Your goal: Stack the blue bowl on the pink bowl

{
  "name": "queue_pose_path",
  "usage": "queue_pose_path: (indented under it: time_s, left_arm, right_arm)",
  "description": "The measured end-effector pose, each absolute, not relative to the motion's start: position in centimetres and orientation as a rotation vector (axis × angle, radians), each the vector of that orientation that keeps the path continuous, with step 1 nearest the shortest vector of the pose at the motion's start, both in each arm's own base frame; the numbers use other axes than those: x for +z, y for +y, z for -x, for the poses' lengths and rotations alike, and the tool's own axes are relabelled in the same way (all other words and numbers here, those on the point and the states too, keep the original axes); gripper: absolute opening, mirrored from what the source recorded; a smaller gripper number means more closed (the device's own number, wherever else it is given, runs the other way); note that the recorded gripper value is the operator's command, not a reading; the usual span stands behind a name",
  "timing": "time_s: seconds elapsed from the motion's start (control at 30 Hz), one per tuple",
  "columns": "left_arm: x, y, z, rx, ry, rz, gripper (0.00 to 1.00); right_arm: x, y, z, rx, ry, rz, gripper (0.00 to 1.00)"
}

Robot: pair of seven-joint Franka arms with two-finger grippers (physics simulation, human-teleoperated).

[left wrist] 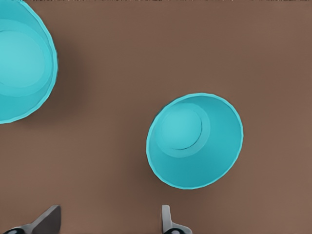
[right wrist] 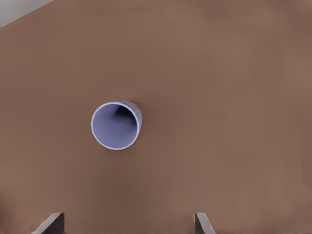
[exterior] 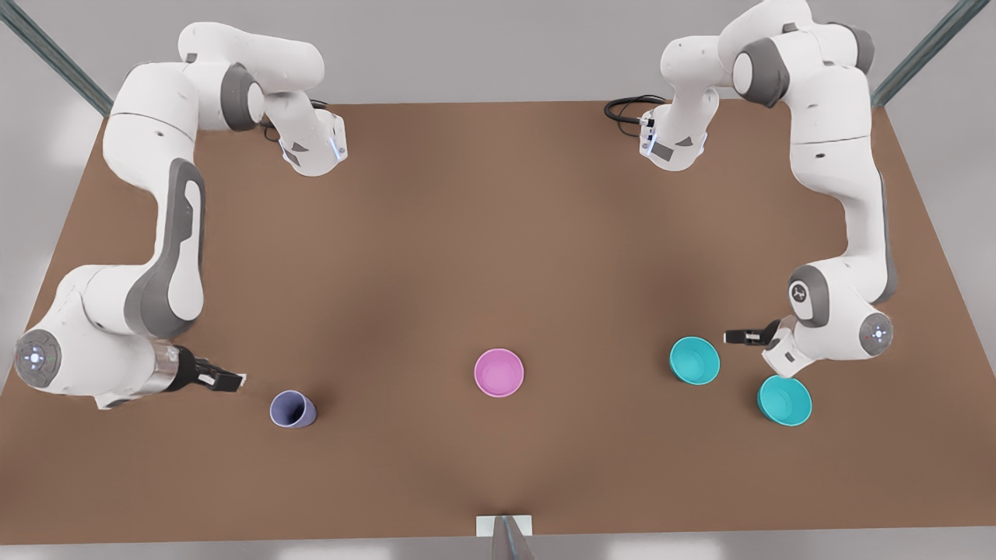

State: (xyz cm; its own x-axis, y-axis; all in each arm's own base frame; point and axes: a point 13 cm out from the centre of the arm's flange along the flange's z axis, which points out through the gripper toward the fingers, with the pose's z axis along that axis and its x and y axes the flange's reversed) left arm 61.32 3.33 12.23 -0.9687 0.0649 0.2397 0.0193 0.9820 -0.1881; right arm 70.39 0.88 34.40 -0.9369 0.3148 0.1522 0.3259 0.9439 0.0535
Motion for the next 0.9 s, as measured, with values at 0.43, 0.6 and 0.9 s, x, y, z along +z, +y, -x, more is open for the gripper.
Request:
queue_pose_path:
  time_s: [0.43,0.6,0.9]
  left_arm:
    - [6.8,0.6,-63.9,0.28,-2.975,0.056,1.0]
    - [5.8,-0.2,-63.1,0.295,-2.965,0.044,0.45]
    - [5.9,-0.6,-63.2,0.295,-2.97,0.026,0.21]
  right_arm:
    - [48.7,-1.3,-55.4,0.015,-3.009,0.101,1.0]
    - [48.8,-1.1,-55.7,0.015,-3.023,0.02,1.0]
    - [48.7,-1.3,-55.8,0.011,-3.023,-0.072,1.0]
